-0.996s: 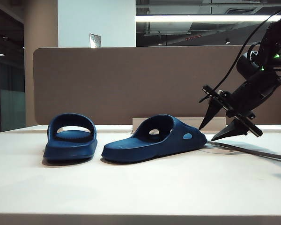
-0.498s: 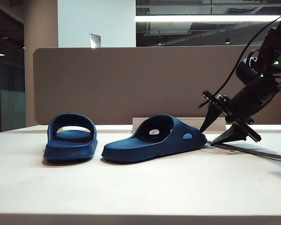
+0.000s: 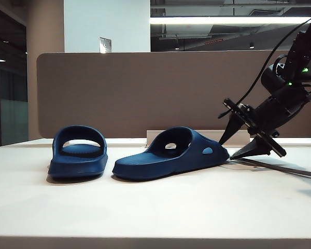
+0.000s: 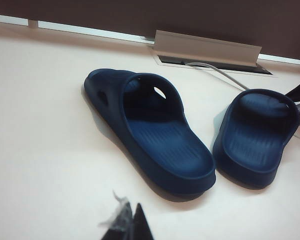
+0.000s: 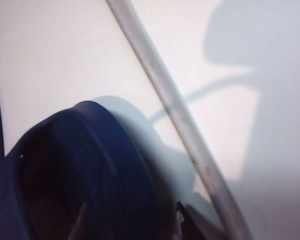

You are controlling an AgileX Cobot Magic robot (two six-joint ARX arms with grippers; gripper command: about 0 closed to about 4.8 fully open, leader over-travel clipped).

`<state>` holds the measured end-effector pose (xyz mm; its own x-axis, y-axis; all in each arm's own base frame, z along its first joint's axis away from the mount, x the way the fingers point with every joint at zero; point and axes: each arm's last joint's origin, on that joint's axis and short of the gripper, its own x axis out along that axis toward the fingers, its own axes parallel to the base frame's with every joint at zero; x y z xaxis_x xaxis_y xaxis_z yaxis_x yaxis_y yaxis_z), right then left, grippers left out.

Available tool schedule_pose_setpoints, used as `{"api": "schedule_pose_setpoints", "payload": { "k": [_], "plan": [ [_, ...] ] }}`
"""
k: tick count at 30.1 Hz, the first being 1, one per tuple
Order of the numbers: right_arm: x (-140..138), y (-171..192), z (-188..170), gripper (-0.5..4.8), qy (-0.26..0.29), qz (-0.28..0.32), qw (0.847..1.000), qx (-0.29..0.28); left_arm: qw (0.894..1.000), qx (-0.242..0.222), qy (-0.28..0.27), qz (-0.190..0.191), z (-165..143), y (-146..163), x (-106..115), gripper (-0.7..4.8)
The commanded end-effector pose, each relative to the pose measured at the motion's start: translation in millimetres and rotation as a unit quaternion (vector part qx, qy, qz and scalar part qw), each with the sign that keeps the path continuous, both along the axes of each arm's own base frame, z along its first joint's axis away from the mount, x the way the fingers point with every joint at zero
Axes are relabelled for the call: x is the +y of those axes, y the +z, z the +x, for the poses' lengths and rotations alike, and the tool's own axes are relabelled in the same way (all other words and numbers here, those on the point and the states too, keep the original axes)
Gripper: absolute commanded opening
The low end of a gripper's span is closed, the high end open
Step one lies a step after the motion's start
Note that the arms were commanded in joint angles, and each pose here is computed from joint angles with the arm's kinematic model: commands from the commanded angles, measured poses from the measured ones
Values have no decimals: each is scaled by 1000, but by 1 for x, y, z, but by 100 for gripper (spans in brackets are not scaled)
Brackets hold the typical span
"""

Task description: Interlock the pair of blue slippers on the table with their fronts facing up.

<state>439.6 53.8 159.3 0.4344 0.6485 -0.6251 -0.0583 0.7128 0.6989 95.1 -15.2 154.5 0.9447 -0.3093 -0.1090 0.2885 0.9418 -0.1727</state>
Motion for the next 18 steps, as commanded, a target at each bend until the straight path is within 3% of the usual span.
{"api": "schedule_pose_setpoints", "payload": {
  "k": [1, 14, 18],
  "plan": [
    [3, 3, 2, 224, 10, 6, 1000, -15, 1000, -3, 1, 0, 0, 1, 0, -5],
    [12, -1, 2, 221, 12, -4, 1000, -14, 1000, -2, -1, -5, 0, 1, 0, -5],
    [13, -9, 2, 221, 14, -4, 1000, -2, 998, 9, -13, -67, 0, 3, -1, -5]
  ]
}}
